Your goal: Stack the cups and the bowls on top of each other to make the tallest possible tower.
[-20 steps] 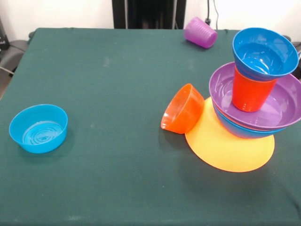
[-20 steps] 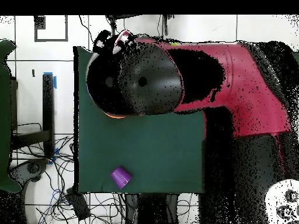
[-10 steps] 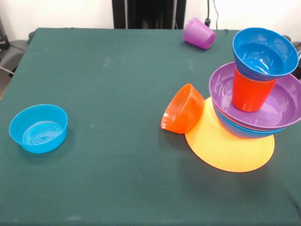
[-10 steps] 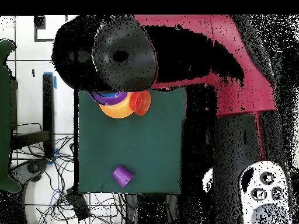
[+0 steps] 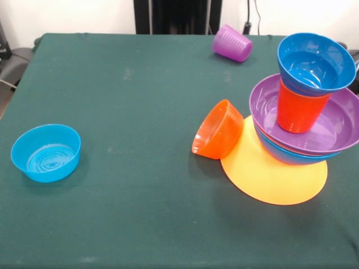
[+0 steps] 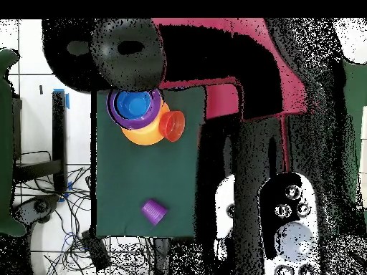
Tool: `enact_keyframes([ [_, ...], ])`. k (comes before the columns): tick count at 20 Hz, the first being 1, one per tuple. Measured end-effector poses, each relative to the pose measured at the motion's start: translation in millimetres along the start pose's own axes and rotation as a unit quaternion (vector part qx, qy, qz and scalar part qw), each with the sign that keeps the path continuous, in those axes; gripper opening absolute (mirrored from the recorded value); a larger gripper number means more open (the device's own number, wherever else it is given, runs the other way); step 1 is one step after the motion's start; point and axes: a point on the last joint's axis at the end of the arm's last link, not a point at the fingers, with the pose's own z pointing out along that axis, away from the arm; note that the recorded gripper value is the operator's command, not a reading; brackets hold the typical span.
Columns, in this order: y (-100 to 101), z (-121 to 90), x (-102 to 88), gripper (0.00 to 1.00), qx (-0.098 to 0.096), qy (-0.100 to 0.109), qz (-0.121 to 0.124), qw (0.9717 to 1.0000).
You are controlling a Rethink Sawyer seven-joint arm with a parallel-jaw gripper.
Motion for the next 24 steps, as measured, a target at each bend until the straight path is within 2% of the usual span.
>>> enact_keyframes([
  [3, 6, 10, 2.1, 0.0, 0.007, 0.003, 0.008, 0.9999],
  [8, 3, 20, 2.5, 0.0, 0.019, 0.005, 0.017, 0.9997],
  [15, -19, 34, -10.2, 0.0, 0.039, -0.001, 0.031, 0.9987],
  [24, -46, 59, -9.5, 0.0, 0.067, 0.008, 0.043, 0.9968],
])
